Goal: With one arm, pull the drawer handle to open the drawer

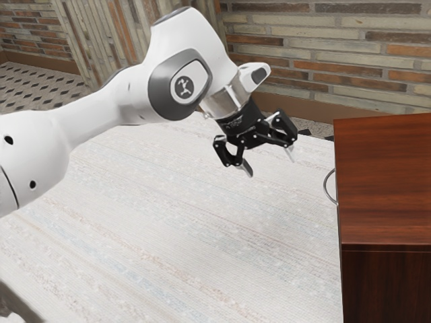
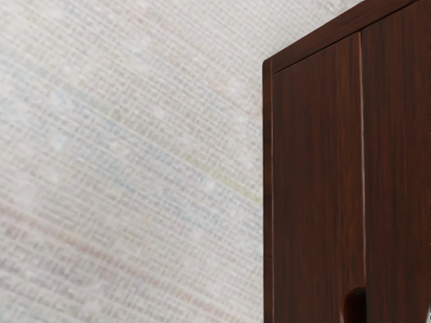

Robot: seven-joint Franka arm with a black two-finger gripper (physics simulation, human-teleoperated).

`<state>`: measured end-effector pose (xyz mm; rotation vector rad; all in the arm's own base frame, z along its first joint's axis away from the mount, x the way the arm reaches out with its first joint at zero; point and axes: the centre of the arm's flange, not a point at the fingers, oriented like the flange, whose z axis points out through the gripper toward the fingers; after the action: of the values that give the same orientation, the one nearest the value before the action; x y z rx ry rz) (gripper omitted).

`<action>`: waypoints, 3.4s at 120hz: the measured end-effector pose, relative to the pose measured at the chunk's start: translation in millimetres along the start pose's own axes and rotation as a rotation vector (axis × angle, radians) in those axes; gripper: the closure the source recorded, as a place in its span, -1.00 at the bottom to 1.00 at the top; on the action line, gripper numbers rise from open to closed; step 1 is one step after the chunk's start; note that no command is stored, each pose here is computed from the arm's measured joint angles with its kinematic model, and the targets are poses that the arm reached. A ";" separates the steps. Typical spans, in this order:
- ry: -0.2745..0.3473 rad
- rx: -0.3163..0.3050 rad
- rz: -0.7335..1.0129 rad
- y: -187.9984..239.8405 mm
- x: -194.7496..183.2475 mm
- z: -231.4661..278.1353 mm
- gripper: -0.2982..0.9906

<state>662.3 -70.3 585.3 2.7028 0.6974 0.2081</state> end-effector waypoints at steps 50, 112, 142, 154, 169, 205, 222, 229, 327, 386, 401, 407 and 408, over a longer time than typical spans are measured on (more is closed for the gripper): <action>0.007 -0.043 0.013 24.8 -14.5 15.4 -0.34; 0.002 -0.055 0.025 40.5 -24.1 38.6 -0.24; -0.012 -0.048 0.020 41.2 -21.8 55.8 -0.23; -0.014 -0.049 0.020 42.2 -22.4 58.1 -0.22; -0.008 -0.052 0.021 42.8 -22.3 57.8 -0.12; -0.002 -0.054 0.023 44.2 -23.9 54.0 0.35; -0.004 -0.052 0.028 42.3 -24.3 50.6 0.51; -0.006 -0.046 0.028 39.1 -26.3 49.4 0.55; 0.010 -0.016 -0.013 -2.4 -26.5 27.7 0.68; 0.027 -0.004 -0.060 -34.5 -24.3 13.0 0.68; 0.030 -0.003 -0.068 -39.6 -23.7 10.8 0.68; 0.033 -0.002 -0.073 -42.7 -24.5 9.3 0.68; 0.033 -0.002 -0.073 -43.2 -24.5 9.1 0.68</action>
<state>624.0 -49.6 559.9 2.6716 0.8038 0.2355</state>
